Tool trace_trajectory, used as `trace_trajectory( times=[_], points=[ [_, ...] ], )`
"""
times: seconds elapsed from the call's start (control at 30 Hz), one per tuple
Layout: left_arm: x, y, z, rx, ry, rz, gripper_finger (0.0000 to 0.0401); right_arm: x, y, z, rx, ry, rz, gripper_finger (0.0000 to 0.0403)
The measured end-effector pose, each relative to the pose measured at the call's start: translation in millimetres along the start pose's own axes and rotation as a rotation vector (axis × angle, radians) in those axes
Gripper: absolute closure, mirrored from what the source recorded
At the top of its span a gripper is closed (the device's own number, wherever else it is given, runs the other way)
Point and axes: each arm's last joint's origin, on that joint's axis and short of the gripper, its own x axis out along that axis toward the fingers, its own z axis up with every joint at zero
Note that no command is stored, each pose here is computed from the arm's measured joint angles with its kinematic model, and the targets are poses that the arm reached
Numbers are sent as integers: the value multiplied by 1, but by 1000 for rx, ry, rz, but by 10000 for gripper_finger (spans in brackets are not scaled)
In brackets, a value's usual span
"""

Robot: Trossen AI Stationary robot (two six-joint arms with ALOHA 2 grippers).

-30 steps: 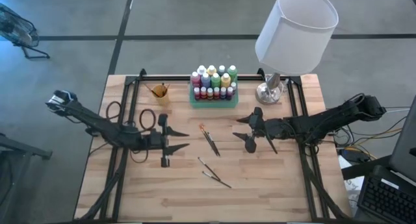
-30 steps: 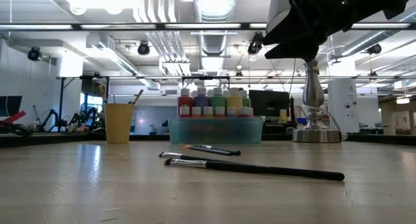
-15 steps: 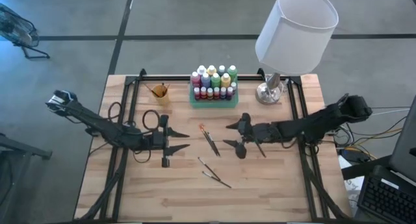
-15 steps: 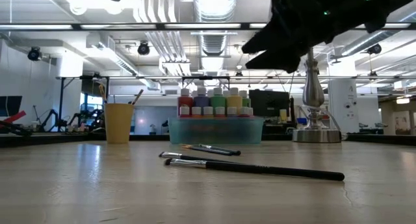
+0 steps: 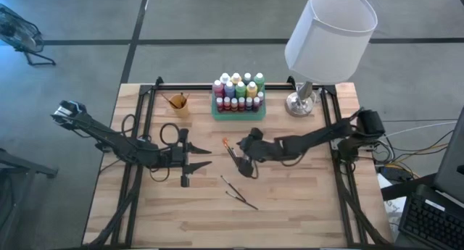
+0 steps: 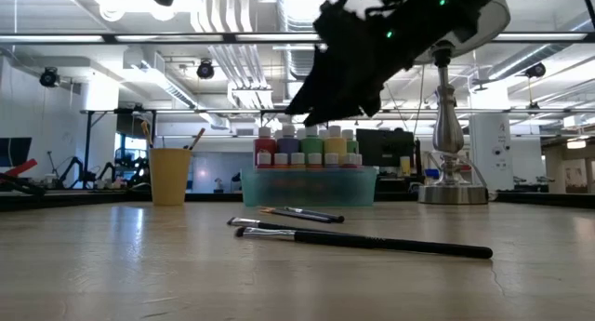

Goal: Pick & Place Paint Supplies
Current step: Put the silver paintbrush into the orange cup

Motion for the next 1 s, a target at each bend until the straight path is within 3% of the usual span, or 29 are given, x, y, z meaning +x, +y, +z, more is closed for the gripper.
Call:
trace_trajectory(
  times=[0.23, 0.43, 0.73, 1.0],
  points=[
    [1, 0, -1, -1, 10, 1, 254, 25, -13, -6, -4, 118, -82, 132],
    [1, 0, -3, 0, 19, 8, 254, 17, -21, -13, 20, 200, -116, 148],
    [1, 0, -2, -7, 14, 9, 254, 9, 0, -32, 43, 236, -49, 170],
    [1, 0, -2, -12, 12, 9, 254, 15, 3, -37, 75, 219, -98, 173]
  ],
)
